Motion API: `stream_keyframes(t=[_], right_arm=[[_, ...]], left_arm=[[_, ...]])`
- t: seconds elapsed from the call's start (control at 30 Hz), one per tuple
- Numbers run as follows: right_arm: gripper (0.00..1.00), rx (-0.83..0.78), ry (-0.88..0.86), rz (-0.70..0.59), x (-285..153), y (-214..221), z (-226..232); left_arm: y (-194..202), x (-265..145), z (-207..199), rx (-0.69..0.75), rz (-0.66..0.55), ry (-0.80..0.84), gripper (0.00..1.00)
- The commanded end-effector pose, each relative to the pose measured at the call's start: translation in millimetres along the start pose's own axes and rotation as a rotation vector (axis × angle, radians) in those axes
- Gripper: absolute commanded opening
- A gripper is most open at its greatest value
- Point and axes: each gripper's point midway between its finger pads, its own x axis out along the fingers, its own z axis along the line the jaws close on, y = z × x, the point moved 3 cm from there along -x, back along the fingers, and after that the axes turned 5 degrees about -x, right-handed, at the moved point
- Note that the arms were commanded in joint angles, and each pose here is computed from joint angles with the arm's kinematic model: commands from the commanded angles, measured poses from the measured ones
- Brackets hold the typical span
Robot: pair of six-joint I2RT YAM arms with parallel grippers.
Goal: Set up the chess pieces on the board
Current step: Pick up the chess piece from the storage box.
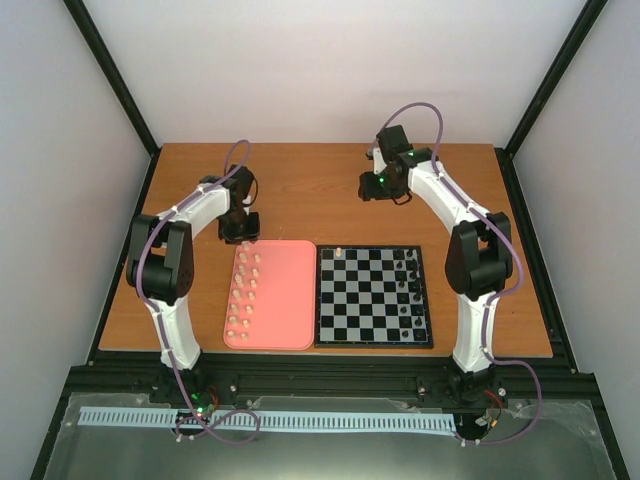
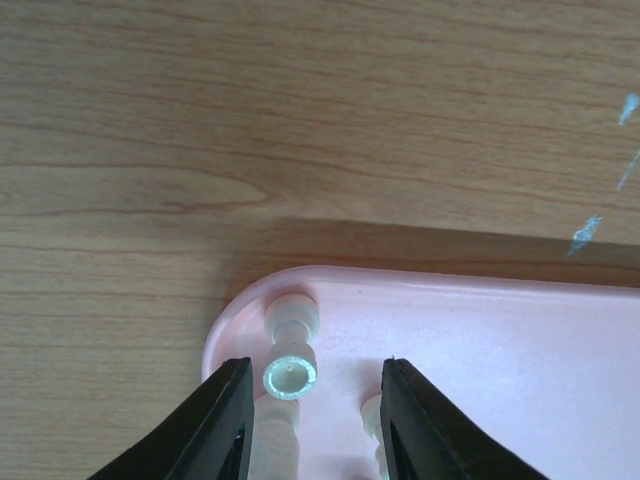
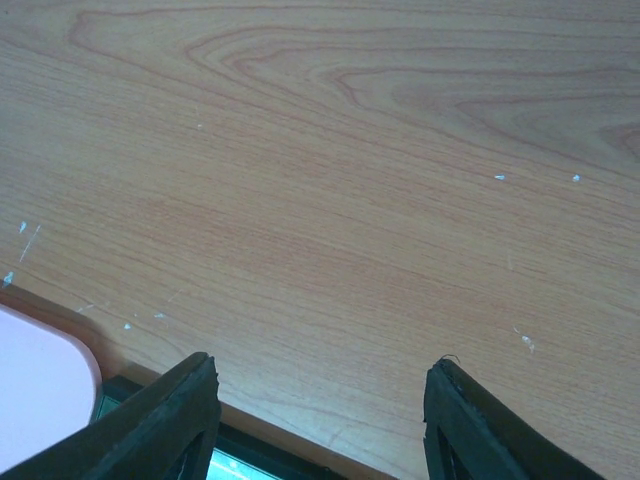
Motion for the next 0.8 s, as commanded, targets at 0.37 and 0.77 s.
stream_keyframes(t=[0.37, 0.77], right_arm=[[0.57, -0.015, -0.003, -0.026, -29.0, 7.3, -6.6], [0.57, -0.002, 0.002, -0.035, -34.7, 9.7, -11.3]], left_arm=[[-2.8, 14.5, 3.5, -0.032, 0.013, -0.035, 0.22], [-6.3, 15.5, 7.6, -0.02, -0.001, -0.071, 0.01]])
